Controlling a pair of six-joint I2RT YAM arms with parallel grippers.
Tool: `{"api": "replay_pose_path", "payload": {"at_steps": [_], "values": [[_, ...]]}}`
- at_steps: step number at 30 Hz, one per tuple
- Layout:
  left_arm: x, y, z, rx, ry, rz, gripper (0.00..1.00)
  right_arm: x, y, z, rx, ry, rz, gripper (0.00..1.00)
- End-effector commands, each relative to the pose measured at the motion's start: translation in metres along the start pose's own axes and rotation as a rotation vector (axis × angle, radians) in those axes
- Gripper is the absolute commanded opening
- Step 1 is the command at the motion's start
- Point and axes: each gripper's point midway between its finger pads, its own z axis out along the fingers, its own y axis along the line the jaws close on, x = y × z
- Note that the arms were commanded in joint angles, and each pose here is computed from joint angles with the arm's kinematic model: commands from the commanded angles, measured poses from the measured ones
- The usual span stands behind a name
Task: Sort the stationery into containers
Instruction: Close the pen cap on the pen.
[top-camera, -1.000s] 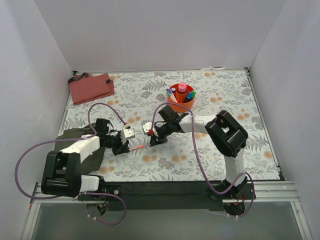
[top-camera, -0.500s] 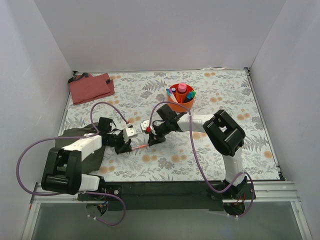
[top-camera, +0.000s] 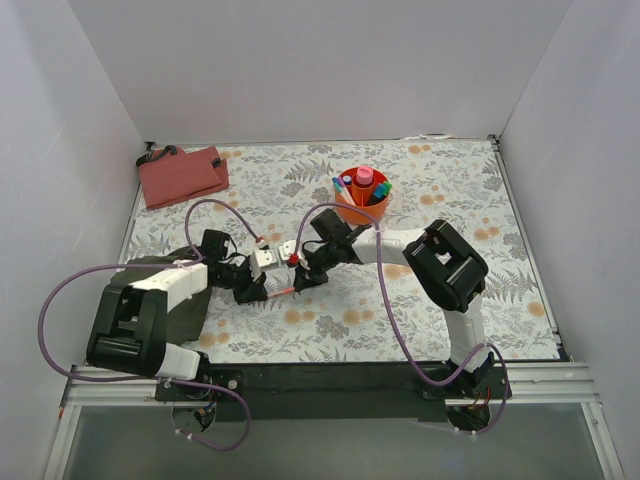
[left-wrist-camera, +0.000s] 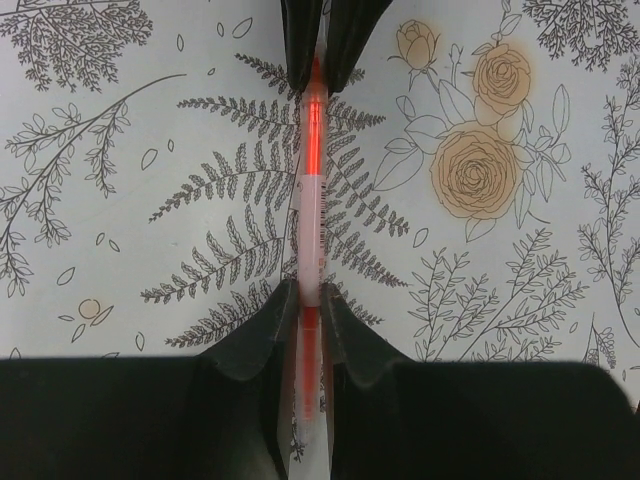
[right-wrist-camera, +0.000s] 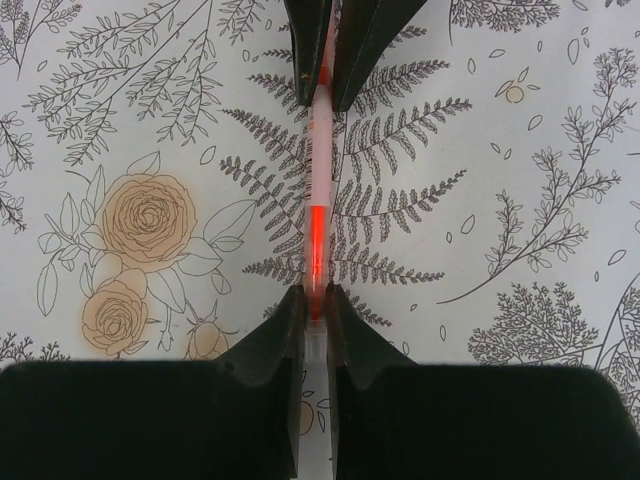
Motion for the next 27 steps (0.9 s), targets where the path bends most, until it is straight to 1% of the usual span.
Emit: {"api": "replay_pose_path", "payload": {"at_steps": [1, 3, 5, 6, 8, 9, 12, 17, 24, 27], "values": [[0.01, -0.005, 0.002, 0.026, 0.048, -0.048, 0.0, 0.049, 0.024, 0.012, -0.011, 0.124, 0.113, 0.01], [0.006, -0.008, 0.001, 0.049, 0.046, -0.075, 0.0, 0.052, 0.032, 0.011, -0.006, 0.121, 0.143, 0.01], [0.004, -0.013, 0.002, 0.076, 0.043, -0.12, 0.0, 0.047, 0.03, 0.01, 0.018, 0.099, 0.132, 0.01], [-0.001, -0.01, 0.001, 0.076, 0.035, -0.126, 0.0, 0.051, 0.037, 0.01, 0.015, 0.102, 0.158, 0.01], [-0.002, -0.019, 0.002, 0.129, 0.036, -0.184, 0.0, 0.044, 0.032, 0.008, 0.058, 0.07, 0.13, 0.01], [-0.007, -0.018, 0.002, 0.142, 0.03, -0.195, 0.0, 0.05, 0.04, 0.008, 0.059, 0.074, 0.152, 0.01], [-0.008, -0.03, 0.003, 0.207, 0.033, -0.274, 0.0, 0.043, 0.041, 0.008, 0.096, 0.048, 0.127, 0.01], [-0.006, -0.028, 0.007, 0.203, 0.042, -0.289, 0.0, 0.048, 0.065, 0.016, 0.078, 0.049, 0.127, 0.01], [-0.001, -0.034, 0.017, 0.197, 0.077, -0.27, 0.0, 0.044, 0.071, 0.029, 0.064, 0.039, 0.127, 0.01], [0.002, -0.029, 0.024, 0.168, 0.097, -0.274, 0.0, 0.046, 0.074, 0.031, 0.053, 0.041, 0.116, 0.01]]}}
